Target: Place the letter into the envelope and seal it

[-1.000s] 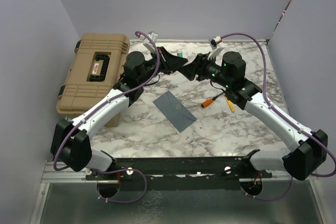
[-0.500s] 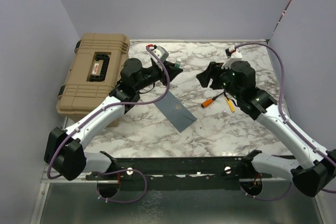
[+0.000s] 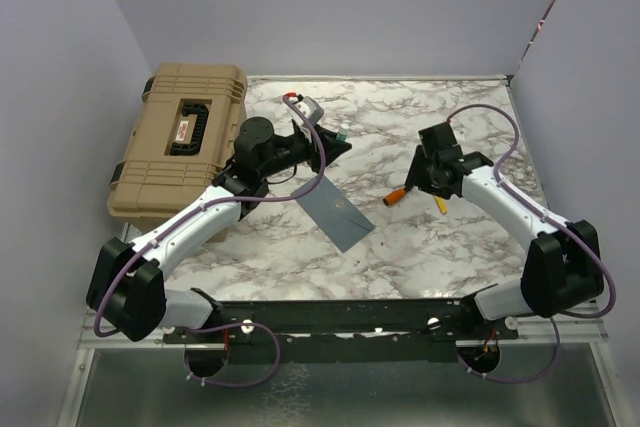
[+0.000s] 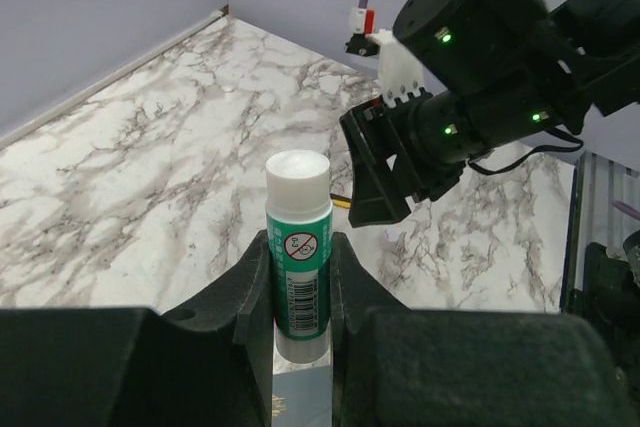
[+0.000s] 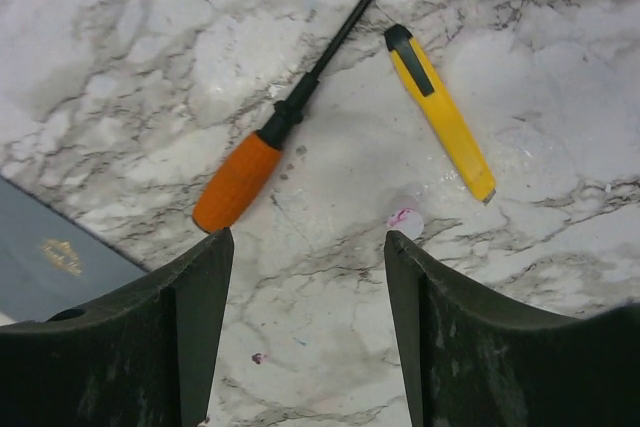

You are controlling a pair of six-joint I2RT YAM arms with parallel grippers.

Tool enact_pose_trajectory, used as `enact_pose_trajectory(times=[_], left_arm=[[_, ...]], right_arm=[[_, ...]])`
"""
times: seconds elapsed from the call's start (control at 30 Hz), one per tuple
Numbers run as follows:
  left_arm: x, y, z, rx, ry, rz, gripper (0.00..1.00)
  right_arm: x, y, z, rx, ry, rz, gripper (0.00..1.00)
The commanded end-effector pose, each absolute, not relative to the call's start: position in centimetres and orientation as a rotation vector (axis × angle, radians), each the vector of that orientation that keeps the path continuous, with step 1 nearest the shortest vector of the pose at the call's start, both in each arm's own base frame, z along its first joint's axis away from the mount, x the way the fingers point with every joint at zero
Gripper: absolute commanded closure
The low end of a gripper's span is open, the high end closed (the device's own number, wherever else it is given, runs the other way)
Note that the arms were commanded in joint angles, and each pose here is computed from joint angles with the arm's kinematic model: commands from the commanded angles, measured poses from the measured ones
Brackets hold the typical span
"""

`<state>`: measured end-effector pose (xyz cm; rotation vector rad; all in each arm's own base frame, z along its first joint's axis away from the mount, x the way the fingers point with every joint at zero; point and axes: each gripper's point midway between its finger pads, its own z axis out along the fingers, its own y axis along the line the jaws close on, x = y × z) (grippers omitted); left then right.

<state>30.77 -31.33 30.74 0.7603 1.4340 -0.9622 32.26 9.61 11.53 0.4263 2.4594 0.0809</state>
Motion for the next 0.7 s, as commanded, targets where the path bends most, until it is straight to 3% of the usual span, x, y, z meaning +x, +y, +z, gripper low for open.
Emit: enact_pose_trajectory(times=[0.0, 0.33, 0.67], left_arm=[[30.1, -31.9, 30.9, 0.763, 1.411, -1.026, 1.00], [30.1, -32.0, 30.4, 0.749, 1.425, -1.047, 1.00], [30.4, -32.1, 30.1, 0.742, 1.431, -1.044, 1.00]], right_arm=[[30.7, 7.4, 7.5, 0.503, 2.575, -0.083, 0.35], [29.9, 6.0, 3.4, 0.540, 2.686, -0.151, 0.38], [29.3, 6.2, 2.3, 0.545, 2.734, -0.099, 0.54]])
